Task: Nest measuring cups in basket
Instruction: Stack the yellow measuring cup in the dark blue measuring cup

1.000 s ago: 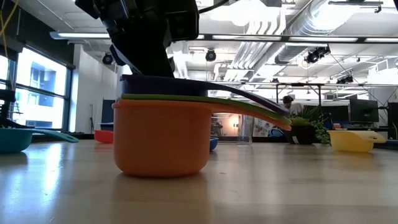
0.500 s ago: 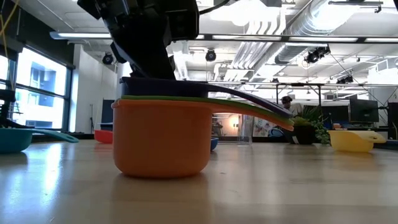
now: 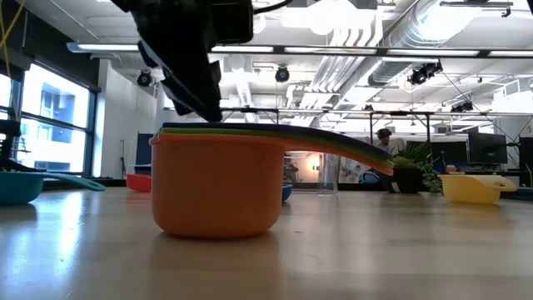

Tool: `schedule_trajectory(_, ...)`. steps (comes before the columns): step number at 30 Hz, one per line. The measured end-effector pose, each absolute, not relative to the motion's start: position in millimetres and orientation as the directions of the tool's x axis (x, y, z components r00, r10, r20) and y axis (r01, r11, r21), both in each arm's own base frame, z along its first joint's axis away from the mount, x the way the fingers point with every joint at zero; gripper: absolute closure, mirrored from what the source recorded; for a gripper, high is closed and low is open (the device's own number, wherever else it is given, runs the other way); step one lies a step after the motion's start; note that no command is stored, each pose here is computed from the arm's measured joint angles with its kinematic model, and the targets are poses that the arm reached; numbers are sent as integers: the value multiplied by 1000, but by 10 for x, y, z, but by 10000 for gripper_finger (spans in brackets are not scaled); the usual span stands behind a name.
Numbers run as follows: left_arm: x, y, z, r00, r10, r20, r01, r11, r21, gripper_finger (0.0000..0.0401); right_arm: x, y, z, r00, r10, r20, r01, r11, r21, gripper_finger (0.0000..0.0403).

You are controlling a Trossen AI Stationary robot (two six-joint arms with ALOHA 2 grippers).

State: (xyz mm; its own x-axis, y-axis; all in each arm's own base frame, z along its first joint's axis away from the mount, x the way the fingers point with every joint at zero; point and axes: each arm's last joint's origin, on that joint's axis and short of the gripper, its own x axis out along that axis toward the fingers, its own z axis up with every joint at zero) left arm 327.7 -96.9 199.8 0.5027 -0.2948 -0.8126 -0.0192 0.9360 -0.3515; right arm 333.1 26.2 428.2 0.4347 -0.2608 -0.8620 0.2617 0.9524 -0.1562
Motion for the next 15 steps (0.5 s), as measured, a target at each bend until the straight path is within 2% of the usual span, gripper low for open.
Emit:
schedule_trajectory(5,3140,-928,2192,506,-290,-812,-16,939,-344,313,3331,261,4283,435,-255,-863,236,958,-164,302)
schedule_trajectory(10,2986,-881,2477,561,-294,-774,21,940,-342,313,3324,198,4293,435,-234,-869,206,966,-157,302)
schedule_trajectory(15,2770,-765,2777,634,-205,-746,-6,963,-269,313,3287,11,4331,435,-213,-875,214,968,-129,302)
